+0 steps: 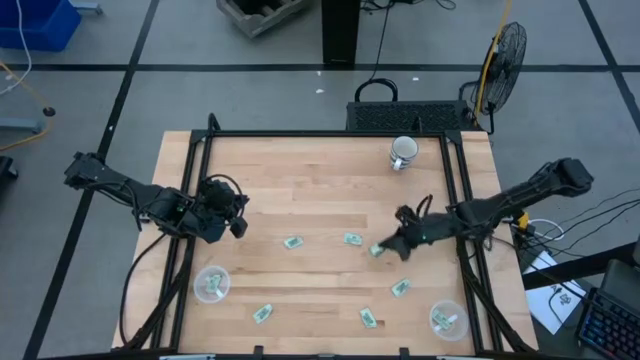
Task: Pick and place Stevia / Truvia into bins
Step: Put the truvia packet into the bottom transparent container
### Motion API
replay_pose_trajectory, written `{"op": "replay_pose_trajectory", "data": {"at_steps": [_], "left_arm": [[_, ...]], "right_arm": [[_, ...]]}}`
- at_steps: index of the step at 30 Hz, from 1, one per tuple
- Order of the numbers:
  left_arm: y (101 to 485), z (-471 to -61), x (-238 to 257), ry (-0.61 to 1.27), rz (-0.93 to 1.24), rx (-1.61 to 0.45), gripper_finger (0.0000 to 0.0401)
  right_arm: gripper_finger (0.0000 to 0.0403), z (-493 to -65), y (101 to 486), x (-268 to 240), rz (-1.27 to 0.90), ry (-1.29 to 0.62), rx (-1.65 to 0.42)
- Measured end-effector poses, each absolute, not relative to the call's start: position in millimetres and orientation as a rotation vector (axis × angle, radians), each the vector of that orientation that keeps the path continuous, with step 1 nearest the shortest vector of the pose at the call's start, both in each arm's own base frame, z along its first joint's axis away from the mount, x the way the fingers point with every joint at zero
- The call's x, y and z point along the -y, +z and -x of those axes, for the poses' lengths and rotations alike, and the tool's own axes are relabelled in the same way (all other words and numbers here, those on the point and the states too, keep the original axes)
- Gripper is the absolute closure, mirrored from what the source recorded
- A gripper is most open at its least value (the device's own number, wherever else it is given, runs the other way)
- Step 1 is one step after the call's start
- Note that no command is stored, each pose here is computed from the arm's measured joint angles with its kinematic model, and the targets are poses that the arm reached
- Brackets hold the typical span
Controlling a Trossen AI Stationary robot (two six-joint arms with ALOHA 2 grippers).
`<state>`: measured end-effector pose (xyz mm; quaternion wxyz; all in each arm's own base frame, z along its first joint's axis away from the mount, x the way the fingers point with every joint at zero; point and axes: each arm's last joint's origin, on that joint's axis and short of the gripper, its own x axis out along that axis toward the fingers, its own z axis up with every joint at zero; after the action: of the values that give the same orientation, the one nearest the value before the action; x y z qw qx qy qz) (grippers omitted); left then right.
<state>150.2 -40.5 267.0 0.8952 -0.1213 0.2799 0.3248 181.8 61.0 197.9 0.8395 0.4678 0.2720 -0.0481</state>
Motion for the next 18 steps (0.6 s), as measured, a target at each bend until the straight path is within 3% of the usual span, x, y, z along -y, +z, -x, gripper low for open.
{"op": "replay_pose_trajectory", "data": {"at_steps": [5,10,14,18], "left_arm": [[266.5,-150.3,41.4,0.651,0.271,-0.600,0.0354],[260.0,-149.6,41.2,0.666,0.307,-0.604,0.0354],[253.4,-148.6,40.8,0.695,0.360,-0.596,0.0354],[249.0,-147.8,40.6,0.703,0.364,-0.603,0.0354]], "right_arm": [[0.0401,-169.2,205.1,-99.8,-1.142,0.155,-0.698],[0.0402,-144.9,202.4,-133.0,-1.280,0.276,-0.955],[0.0402,-125.1,199.0,-153.5,-1.505,0.200,-1.176],[0.0402,-108.2,186.7,-163.0,-1.593,-0.010,-1.354]]}}
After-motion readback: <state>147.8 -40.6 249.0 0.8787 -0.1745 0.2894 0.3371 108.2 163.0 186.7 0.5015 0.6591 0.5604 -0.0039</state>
